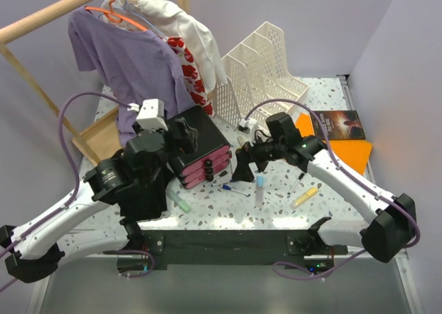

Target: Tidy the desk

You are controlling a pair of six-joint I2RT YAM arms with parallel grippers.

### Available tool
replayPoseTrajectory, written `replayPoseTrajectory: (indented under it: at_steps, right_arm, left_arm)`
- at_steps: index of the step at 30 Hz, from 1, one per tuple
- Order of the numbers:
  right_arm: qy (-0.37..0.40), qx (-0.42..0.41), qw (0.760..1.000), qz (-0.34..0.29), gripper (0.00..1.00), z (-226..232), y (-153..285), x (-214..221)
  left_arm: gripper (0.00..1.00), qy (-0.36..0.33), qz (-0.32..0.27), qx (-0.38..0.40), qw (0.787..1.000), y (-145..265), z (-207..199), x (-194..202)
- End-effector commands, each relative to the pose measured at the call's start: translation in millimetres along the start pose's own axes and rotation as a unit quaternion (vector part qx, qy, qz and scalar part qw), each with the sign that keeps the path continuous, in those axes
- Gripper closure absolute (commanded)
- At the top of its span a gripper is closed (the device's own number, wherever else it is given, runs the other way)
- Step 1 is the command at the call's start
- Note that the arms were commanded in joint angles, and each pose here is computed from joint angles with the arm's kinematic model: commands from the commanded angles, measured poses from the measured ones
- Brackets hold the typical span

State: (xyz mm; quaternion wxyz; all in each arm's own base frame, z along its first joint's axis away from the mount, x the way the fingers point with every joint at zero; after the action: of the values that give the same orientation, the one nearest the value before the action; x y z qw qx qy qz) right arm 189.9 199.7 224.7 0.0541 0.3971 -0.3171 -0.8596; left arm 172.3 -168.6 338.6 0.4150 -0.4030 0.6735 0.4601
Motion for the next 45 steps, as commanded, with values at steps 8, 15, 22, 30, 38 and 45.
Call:
replayPoseTrajectory:
  at_steps: [8, 15, 22, 30, 38, 45]
  right_arm:
    - [-0.121, 0.09, 0.987, -0.047, 0.06, 37.5, -45.9, -42.4]
    - [-0.109, 0.089, 0.99, -0.022, 0.13, 35.8, -57.2, -39.8]
    - [-0.054, 0.105, 0.993, -0.005, 0.07, 29.4, -49.6, -29.7]
    - [-0.036, 0.095, 0.989, -0.103, 0.05, 47.6, -66.2, -29.7]
    - [-0.109, 0.16, 0.969, -0.155, 0.11, 40.7, -89.6, -34.2]
    - [-0.136, 0.177, 0.96, -0.168, 0.22, 37.4, -97.9, -40.7]
  left_arm:
    - [0.0, -0.167, -0.039, -0.175, 0.969, -24.7, 62.9, 4.8]
    - [0.0, -0.185, -0.065, -0.195, 0.961, -19.4, 83.7, 24.1]
    - [0.0, -0.158, -0.094, -0.191, 0.964, -0.6, 95.3, 20.2]
    - [0.0, -0.141, -0.109, -0.188, 0.966, 9.6, 102.3, 20.3]
    - [0.0, -0.143, -0.107, -0.185, 0.966, 12.0, 104.4, 22.4]
    - [0.0, -0.141, -0.11, -0.186, 0.966, 13.8, 105.4, 20.9]
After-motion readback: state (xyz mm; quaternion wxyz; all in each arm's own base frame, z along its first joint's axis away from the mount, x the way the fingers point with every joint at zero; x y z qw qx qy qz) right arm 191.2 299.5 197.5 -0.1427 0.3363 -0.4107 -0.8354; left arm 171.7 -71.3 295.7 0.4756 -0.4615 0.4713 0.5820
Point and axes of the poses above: each gripper's point midway between its finger pads, its own y axis back along the fingers, its own z axis along the line the jaws close on, x = y × z, the point moved 7 cm from there along y, back along the fingers, and after that the axes turned 7 degrees about -y, right-handed, at the moved point
